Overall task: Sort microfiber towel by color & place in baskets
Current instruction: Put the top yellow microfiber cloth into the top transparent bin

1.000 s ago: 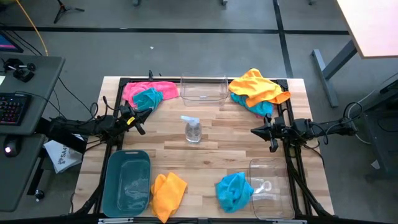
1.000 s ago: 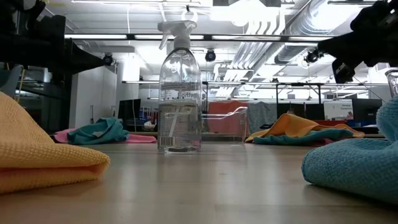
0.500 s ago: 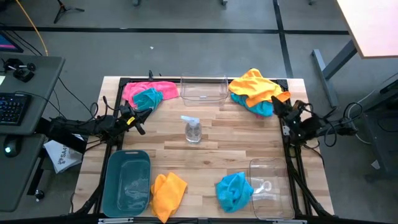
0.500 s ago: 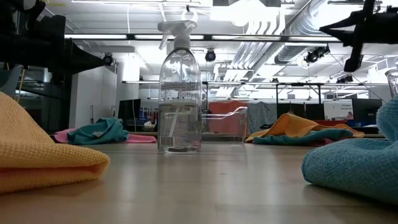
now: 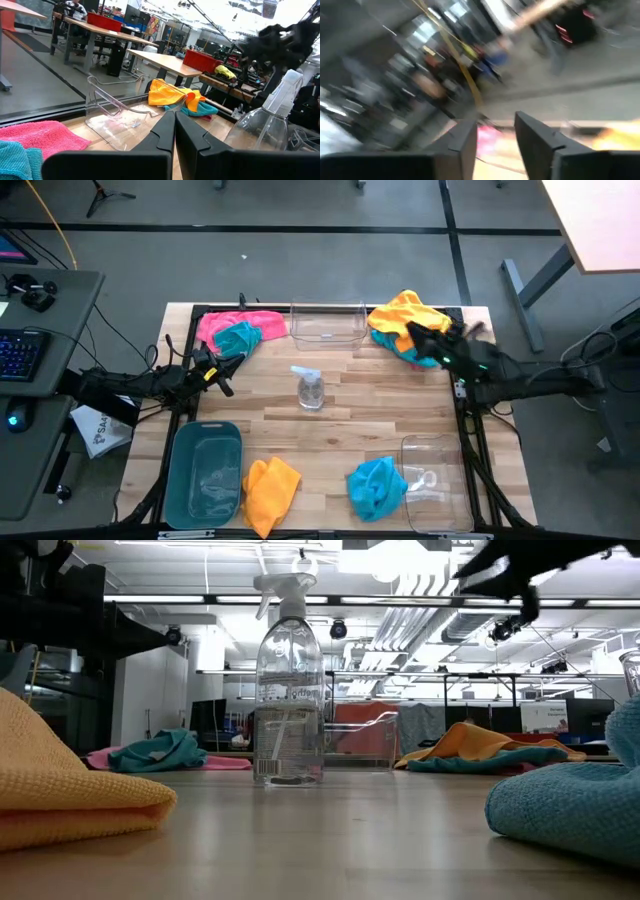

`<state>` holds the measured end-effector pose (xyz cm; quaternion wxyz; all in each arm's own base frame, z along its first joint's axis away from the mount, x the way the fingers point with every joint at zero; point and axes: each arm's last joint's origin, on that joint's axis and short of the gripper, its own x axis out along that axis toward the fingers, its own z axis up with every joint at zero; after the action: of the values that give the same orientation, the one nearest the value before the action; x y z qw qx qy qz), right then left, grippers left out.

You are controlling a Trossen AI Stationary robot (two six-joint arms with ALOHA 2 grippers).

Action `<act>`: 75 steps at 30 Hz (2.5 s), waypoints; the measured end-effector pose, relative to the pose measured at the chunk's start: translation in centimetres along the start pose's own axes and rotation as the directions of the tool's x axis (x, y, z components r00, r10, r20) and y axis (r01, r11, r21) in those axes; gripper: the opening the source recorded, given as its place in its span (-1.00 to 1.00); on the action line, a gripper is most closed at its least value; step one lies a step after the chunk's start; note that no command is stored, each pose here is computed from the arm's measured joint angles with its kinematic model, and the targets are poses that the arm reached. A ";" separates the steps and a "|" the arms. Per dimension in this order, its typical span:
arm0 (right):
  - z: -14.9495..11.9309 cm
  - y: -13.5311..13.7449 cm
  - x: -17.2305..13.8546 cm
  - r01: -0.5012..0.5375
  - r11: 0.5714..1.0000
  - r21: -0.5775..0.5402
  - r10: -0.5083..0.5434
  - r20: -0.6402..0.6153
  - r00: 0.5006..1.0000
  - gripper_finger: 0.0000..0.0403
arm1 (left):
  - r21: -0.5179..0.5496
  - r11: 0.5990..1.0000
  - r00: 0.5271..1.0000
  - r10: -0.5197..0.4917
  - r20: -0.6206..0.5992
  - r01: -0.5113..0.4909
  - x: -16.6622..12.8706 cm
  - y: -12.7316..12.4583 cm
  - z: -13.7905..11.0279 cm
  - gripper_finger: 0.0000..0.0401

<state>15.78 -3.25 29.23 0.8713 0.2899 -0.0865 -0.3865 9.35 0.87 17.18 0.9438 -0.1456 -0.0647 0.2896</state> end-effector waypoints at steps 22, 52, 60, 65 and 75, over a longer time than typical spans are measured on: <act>-1.0 -7.8 15.5 0.340 0.750 -0.567 -0.661 -0.642 0.389 -0.02 | 0.001 1.000 1.000 0.000 0.000 0.000 0.0 0.0 0.0 -1.00; 8.3 -1.3 13.7 0.204 0.640 -0.741 -0.680 -0.423 0.598 -0.97 | 0.000 1.000 1.000 0.000 0.000 0.000 0.0 0.0 0.0 -1.00; 18.5 6.7 9.9 -0.061 0.898 -0.436 -0.014 -0.168 0.986 -0.99 | 0.000 1.000 1.000 0.000 0.000 0.000 0.0 0.0 0.0 -1.00; 18.3 9.3 11.2 -0.352 0.863 -0.364 0.323 -0.138 0.936 -1.00 | 0.000 1.000 1.000 0.000 0.000 0.000 0.0 0.0 0.0 -1.00; 17.1 10.4 15.7 -0.394 0.840 -0.374 0.427 0.006 0.904 -1.00 | 0.000 1.000 1.000 0.000 0.000 0.000 0.0 0.0 0.0 -1.00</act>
<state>26.61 -16.56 47.96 0.9673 0.0808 -0.1120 -0.2126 9.35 0.88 17.17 0.9438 -0.1455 -0.0646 0.2896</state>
